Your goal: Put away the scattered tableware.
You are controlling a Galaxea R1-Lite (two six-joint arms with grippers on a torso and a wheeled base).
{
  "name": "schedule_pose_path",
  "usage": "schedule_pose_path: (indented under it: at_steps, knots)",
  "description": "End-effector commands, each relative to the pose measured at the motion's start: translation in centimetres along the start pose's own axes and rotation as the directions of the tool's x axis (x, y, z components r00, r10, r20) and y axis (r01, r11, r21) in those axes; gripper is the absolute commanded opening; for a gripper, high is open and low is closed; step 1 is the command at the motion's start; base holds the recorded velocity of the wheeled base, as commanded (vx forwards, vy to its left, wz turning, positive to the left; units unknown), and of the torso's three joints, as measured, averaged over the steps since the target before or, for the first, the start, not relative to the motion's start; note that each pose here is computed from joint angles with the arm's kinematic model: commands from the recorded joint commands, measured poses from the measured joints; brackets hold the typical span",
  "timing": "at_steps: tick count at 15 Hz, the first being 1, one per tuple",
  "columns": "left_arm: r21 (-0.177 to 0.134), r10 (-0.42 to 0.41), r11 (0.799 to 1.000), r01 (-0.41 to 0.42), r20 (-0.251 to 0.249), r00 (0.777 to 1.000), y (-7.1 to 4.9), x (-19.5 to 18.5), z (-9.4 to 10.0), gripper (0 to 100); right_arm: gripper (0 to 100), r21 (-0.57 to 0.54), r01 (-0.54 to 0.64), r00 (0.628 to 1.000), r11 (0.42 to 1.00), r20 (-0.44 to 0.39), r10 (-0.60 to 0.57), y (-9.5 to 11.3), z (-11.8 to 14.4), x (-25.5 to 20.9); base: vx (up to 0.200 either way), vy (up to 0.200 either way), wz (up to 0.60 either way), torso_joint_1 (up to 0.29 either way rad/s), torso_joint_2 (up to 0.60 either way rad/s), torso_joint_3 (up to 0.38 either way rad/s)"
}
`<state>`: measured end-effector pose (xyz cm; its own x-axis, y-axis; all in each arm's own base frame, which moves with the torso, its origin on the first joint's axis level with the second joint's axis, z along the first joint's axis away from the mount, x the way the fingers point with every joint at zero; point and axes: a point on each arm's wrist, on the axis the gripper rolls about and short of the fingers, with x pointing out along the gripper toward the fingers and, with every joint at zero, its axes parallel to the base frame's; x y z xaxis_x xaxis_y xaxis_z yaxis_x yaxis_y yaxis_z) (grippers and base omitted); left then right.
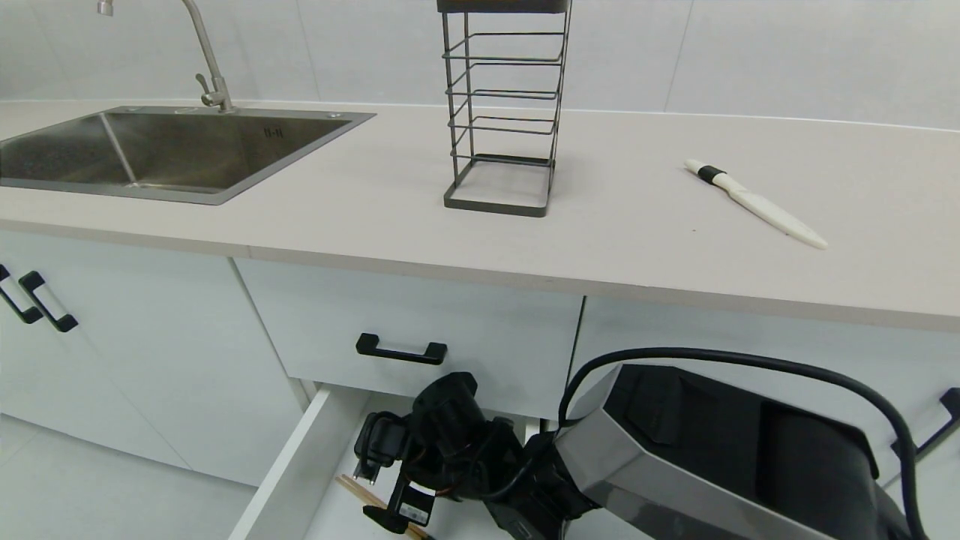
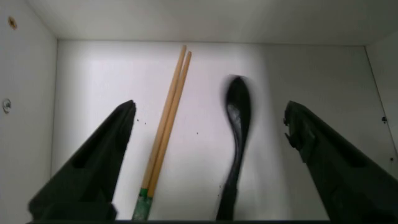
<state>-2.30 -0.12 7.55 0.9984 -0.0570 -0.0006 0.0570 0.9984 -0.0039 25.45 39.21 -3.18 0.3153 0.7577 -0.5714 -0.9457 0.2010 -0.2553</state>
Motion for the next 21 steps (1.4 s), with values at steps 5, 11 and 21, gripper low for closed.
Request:
schedule_pose_path:
  at_steps: [5, 11, 21]
  knots:
    - [-0.001, 0.000, 1.000, 0.000, -0.001, 1.000, 0.0, 0.0, 0.0, 100, 100, -0.093, -0.082, 0.984, 0.992, 0.151, 0.095, 2.2, 7.1, -5.4, 0.000, 0.000, 0.00, 0.000, 0.00, 0.000]
    - [-0.001, -0.001, 1.000, 0.001, -0.001, 1.000, 0.0, 0.0, 0.0, 100, 100, -0.120, -0.109, 0.970, 0.987, 0.205, 0.132, 3.9, 10.0, -10.4, 0.000, 0.000, 0.00, 0.000, 0.00, 0.000]
    - [-0.001, 0.000, 1.000, 0.000, -0.001, 1.000, 0.0, 0.0, 0.0, 100, 100, 0.132, -0.094, 0.940, 0.987, 0.339, 0.044, 6.6, 6.1, -22.2, 0.000, 0.000, 0.00, 0.000, 0.00, 0.000]
